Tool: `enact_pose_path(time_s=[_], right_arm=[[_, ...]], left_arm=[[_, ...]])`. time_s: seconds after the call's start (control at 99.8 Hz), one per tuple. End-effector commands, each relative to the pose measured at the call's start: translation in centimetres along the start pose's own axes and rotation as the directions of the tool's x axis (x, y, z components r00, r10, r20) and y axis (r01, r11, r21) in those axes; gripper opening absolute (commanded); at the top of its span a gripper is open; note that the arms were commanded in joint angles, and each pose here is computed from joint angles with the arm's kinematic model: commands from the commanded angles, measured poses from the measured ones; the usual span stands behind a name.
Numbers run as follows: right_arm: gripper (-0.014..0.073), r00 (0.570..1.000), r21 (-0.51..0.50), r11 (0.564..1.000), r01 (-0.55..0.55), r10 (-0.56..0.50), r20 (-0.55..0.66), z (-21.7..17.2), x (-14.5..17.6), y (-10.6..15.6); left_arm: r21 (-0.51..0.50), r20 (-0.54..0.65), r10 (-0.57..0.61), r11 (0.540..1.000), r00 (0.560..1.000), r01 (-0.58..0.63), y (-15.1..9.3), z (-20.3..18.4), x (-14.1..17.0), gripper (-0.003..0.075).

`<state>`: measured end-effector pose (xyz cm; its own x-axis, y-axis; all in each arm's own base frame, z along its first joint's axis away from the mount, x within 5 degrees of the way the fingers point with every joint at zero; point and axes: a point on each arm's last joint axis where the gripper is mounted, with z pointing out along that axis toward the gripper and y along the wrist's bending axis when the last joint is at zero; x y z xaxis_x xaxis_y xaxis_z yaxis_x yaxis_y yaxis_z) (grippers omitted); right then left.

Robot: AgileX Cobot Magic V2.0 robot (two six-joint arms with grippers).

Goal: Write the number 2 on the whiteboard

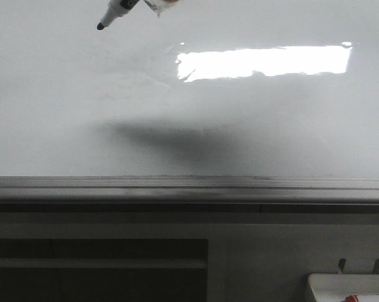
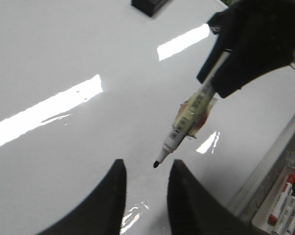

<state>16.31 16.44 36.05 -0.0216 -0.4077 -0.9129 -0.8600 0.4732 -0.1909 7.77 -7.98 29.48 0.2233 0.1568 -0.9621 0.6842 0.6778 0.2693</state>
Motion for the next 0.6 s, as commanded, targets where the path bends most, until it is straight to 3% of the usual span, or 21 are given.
enact_pose_path(time_s=[0.0, 0.281, 0.591], right_arm=[[-0.0069, 0.996, 0.085, 0.996, -0.012, 0.004, 0.091, -1.0, -1.6, -0.9], [-0.0069, 0.997, 0.121, 0.992, -0.038, 0.030, 0.066, 0.8, -1.0, -1.7], [-0.0069, 0.998, 0.174, 0.983, -0.053, 0.046, 0.045, 2.8, -0.2, -2.7]], left_arm=[[-0.069, 0.094, -0.093, 0.993, 0.991, 0.100, 1.0, -0.1, -1.6, -0.0016], [-0.202, 0.164, -0.109, 0.969, 0.980, 0.141, 2.5, -0.3, -2.0, -0.0020], [-0.212, 0.184, -0.113, 0.965, 0.976, 0.152, 2.7, -0.4, -2.1, -0.0020]])
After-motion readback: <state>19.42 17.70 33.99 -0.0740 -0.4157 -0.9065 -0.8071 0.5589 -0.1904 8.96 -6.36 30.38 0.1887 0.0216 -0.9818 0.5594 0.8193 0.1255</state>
